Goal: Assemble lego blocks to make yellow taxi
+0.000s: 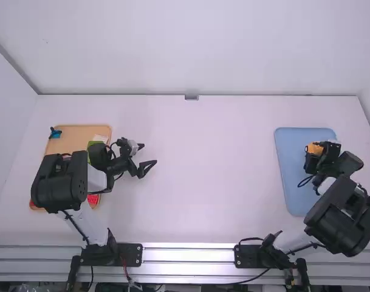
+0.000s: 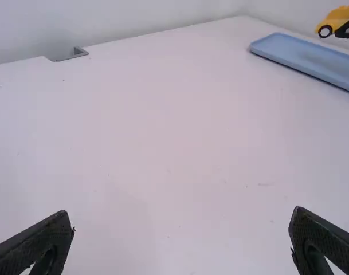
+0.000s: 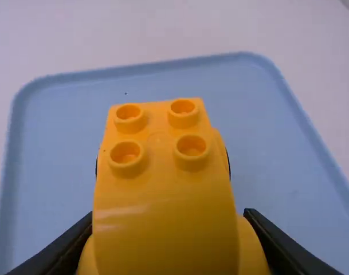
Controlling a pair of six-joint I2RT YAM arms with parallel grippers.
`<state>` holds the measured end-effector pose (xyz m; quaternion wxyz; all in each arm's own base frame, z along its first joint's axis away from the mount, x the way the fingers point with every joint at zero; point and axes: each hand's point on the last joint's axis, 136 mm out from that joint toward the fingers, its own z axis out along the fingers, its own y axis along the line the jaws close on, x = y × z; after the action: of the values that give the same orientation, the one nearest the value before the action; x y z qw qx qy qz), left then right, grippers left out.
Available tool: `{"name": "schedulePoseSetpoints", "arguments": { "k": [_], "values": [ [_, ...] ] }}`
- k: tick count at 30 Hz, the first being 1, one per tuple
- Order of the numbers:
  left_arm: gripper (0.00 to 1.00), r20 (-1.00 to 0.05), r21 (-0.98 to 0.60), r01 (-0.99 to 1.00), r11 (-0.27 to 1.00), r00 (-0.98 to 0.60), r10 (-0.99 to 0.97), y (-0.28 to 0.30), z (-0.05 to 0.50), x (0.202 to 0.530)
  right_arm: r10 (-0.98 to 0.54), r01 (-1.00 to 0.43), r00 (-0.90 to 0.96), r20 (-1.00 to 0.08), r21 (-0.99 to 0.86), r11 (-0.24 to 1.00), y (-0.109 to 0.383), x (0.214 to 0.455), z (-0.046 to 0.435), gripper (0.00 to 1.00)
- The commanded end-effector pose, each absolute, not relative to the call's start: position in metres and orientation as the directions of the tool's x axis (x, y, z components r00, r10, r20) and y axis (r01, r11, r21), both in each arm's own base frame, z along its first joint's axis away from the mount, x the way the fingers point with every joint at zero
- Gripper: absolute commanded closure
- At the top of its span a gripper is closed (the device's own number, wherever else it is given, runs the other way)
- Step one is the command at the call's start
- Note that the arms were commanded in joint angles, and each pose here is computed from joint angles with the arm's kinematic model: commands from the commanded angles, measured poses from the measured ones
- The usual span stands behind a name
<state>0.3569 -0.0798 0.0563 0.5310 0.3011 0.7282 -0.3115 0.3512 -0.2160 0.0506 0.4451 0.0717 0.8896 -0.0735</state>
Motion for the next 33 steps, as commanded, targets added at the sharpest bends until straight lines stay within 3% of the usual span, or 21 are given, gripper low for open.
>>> {"name": "schedulePoseSetpoints", "arguments": {
  "k": [1, 8, 14, 21, 26, 33],
  "values": [
    [0.01, -0.968, -0.113, 0.785, 0.609, -0.224, 0.110, -0.083, 0.067, 0.359, 0.050, 0.213, -0.588, -0.808, -0.095, 0.972, -0.221, 0.359, 0.061, 0.41],
    [0.01, -0.967, -0.117, 0.784, 0.610, -0.230, 0.109, -0.084, 0.065, 0.356, 0.038, 0.197, -0.603, -0.797, -0.103, 0.975, -0.212, 0.364, 0.059, 0.42],
    [0.01, -0.967, -0.107, 0.788, 0.606, -0.224, 0.119, -0.085, 0.062, 0.353, 0.049, 0.195, -0.615, -0.787, -0.092, 0.976, -0.210, 0.361, 0.055, 0.35],
    [0.01, -0.967, -0.108, 0.788, 0.607, -0.224, 0.118, -0.084, 0.063, 0.354, 0.053, 0.194, -0.620, -0.783, -0.088, 0.977, -0.210, 0.360, 0.054, 0.23],
    [0.01, -0.967, -0.110, 0.787, 0.607, -0.225, 0.117, -0.084, 0.063, 0.354, 0.048, 0.189, -0.618, -0.785, -0.089, 0.978, -0.208, 0.362, 0.054, 0.01],
    [0.01, -0.955, -0.172, 0.708, 0.685, -0.291, 0.060, -0.083, 0.066, 0.367, 0.079, 0.200, -0.606, -0.791, -0.055, 0.978, -0.187, 0.381, 0.061, 0.01]
  ]
}}
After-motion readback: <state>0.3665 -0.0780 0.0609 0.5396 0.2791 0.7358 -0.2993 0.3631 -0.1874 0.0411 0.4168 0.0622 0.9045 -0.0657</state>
